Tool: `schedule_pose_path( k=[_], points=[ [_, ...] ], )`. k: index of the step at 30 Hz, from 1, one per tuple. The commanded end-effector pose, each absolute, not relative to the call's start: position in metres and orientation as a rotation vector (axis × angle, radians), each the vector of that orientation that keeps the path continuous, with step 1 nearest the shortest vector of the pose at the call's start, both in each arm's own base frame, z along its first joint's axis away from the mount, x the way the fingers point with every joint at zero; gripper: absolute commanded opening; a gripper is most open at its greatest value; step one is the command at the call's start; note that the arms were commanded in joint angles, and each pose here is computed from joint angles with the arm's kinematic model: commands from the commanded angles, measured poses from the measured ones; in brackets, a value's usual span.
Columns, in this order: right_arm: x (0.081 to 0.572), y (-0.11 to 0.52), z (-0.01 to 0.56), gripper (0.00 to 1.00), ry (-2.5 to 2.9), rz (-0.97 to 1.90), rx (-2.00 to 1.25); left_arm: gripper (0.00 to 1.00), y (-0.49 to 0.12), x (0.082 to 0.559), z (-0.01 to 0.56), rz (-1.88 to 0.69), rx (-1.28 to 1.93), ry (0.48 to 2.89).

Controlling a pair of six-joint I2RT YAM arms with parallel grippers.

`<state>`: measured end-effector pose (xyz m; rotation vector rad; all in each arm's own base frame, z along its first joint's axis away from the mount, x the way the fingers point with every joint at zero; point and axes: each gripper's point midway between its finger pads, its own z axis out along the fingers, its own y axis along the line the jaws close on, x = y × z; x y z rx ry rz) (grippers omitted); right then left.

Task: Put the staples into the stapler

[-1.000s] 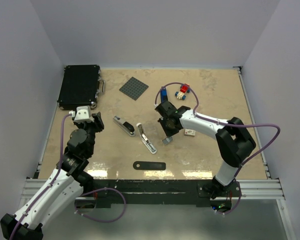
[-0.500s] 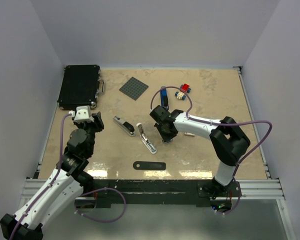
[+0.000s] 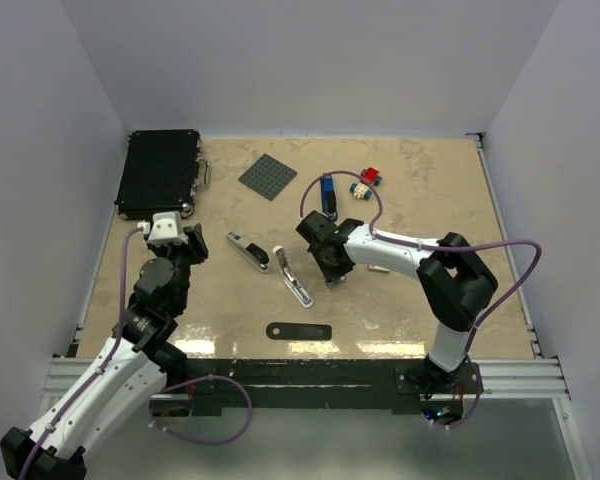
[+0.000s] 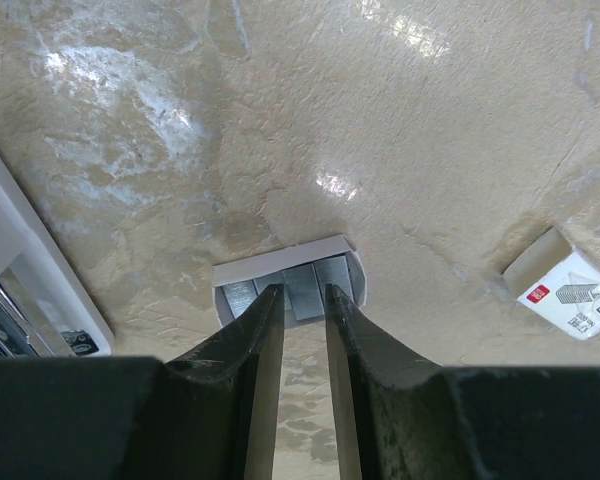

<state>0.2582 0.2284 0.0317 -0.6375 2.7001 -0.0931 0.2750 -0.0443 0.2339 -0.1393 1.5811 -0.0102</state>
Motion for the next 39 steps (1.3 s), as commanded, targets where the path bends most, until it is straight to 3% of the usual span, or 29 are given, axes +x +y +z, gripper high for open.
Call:
schedule_pose_path(
  k=[1,19,28,39],
  points=[
    [0.269,0.234,0.040,0.27,2.663,-0.116,-0.597,0.54,-0.045,0.276,0.258,-0.055,-0.173,1.529],
    [0.258,0.230,0.012,0.27,2.720,-0.132,-0.649,0.54,-0.044,0.275,0.258,-0.051,-0.172,1.529],
    [0.263,0.233,0.034,0.14,2.686,-0.112,-0.629,0.54,-0.044,0.275,0.257,-0.050,-0.172,1.530],
    [0.267,0.242,0.074,0.12,2.618,-0.012,-0.599,0.54,-0.045,0.276,0.257,-0.052,-0.171,1.532]
  ],
)
